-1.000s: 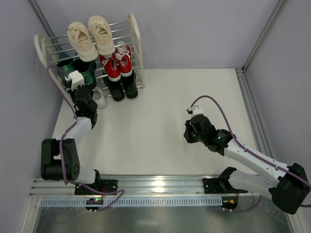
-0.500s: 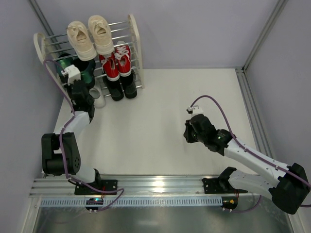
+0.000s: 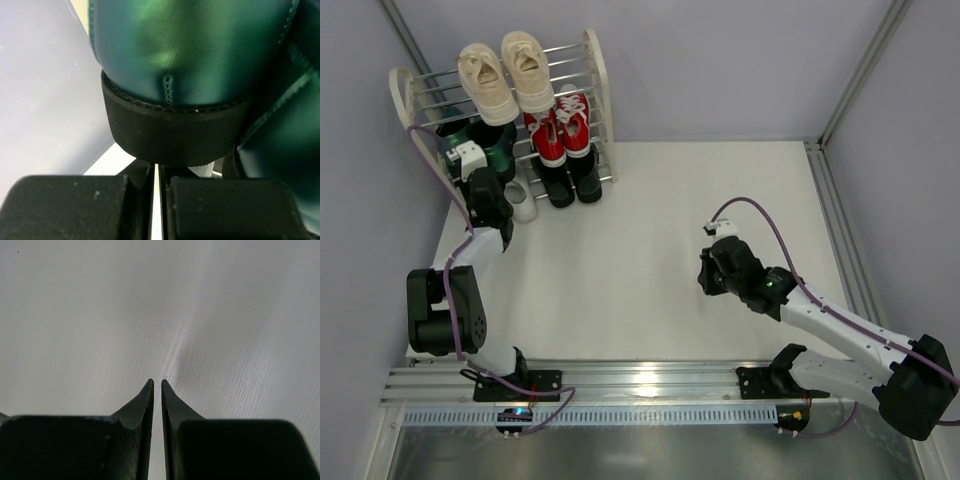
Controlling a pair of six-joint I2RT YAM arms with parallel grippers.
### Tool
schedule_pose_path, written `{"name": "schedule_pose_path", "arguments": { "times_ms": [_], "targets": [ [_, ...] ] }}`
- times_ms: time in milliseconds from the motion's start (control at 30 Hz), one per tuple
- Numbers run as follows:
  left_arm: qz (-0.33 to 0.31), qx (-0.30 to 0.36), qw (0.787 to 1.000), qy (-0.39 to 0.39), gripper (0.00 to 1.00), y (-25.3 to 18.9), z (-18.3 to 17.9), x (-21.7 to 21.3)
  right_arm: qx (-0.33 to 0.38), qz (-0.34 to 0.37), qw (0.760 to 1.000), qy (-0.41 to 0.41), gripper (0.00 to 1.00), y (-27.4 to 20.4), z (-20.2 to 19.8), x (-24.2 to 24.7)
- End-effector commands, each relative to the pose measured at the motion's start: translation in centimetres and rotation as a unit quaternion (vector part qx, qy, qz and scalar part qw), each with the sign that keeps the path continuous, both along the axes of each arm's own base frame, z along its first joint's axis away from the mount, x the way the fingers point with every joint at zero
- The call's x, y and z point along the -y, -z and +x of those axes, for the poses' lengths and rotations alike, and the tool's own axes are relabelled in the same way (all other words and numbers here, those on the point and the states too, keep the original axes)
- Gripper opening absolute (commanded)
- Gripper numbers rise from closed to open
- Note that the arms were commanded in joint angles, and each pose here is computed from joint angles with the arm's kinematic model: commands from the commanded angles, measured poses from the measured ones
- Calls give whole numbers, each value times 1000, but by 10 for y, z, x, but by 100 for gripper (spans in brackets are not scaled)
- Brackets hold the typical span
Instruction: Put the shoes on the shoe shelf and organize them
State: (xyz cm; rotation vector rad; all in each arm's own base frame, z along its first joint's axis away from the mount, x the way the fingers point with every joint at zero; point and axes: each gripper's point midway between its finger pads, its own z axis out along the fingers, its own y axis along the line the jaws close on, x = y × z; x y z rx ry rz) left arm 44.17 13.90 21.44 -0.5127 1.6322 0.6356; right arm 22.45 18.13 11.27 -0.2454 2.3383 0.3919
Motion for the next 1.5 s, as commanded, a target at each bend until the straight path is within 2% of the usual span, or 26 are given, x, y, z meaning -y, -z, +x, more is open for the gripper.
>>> {"name": "schedule_pose_path", "arguments": {
  "times_ms": [0,167,533,633,767,867,1133,1467],
  "targets": [
    [-26,19,999,10,0,-7,-3,4,18,13,1000,1,12,-6,4,-1],
    [-48,12,999,1,0,2,-21,6,20,21,1000,1,12,-7,1,-1],
    [-39,-11,999,-22,0,1,-33,-1,32,31,999,4,12,-12,-4,4],
    [-30,-13,999,-29,0,-6,-32,-4,32,30,999,3,12,-11,-4,5],
    [-22,30,999,-20,0,-38,-32,-3,33,29,999,5,12,-11,-3,5],
    [-11,25,999,-25,0,-45,-26,-9,32,28,999,4,12,-12,-2,4],
    [-35,-9,999,-26,0,-19,0,-30,34,22,999,18,8,-11,-5,12],
    [-62,-20,998,-5,0,4,-6,-19,33,24,999,18,8,-9,-6,12]
  ]
}}
